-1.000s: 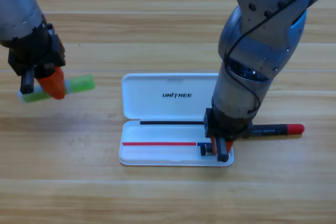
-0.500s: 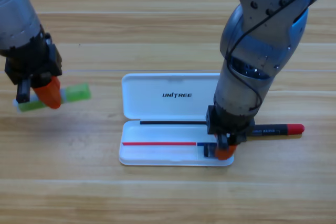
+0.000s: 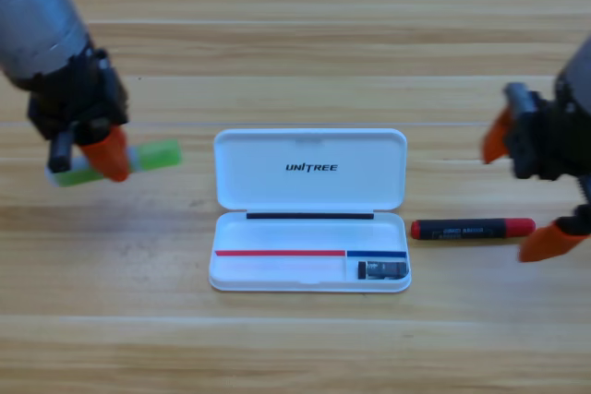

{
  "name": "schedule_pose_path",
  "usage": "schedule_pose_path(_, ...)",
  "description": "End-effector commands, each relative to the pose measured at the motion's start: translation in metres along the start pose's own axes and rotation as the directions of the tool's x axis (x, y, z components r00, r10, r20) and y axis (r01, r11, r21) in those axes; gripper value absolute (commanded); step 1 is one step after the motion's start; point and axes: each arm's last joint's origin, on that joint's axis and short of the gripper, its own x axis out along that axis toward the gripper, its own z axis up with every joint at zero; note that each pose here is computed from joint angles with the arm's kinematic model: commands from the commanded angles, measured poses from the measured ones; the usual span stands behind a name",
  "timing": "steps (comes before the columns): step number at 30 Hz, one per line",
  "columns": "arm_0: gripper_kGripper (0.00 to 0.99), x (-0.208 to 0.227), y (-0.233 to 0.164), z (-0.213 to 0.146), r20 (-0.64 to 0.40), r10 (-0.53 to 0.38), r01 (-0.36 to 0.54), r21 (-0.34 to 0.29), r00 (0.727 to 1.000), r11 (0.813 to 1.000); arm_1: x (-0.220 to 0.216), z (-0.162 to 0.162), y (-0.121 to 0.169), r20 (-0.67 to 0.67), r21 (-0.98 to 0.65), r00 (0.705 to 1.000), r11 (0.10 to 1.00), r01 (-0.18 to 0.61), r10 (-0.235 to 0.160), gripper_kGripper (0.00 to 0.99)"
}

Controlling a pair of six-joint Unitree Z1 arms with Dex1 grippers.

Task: Clean up eraser and pencils

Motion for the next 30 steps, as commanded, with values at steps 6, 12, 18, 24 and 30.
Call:
schedule_pose_path(6, 0.0, 0.036, -0.042, 0.081, 0.002, -0.103, 0.1, 0.195, 0.995, 0.976, 0.116, -0.039, -0.062, -0.153, 0.127, 0.973, 0.98, -0.156, 0.175, 0.98)
schedule_pose_path(12, 0.0, 0.065, -0.052, 0.116, -0.019, -0.133, 0.133, 0.235, 0.991, 0.963, 0.148, -0.031, -0.079, -0.14, 0.13, 0.971, 0.976, -0.175, 0.193, 0.954)
schedule_pose_path(18, 0.0, 0.09, -0.051, 0.134, -0.045, -0.146, 0.153, 0.243, 0.988, 0.958, 0.166, -0.026, -0.09, -0.148, 0.122, 0.972, 0.979, -0.164, 0.182, 0.92)
schedule_pose_path(24, 0.0, 0.106, -0.049, 0.14, -0.065, -0.149, 0.161, 0.241, 0.987, 0.957, 0.175, -0.028, -0.092, -0.166, 0.109, 0.968, 0.979, -0.173, 0.19, 0.808)
schedule_pose_path(30, 0.0, 0.118, -0.048, 0.143, -0.083, -0.158, 0.173, 0.238, 0.984, 0.956, 0.178, -0.03, -0.086, -0.194, 0.093, 0.953, 0.971, -0.219, 0.234, 0.431)
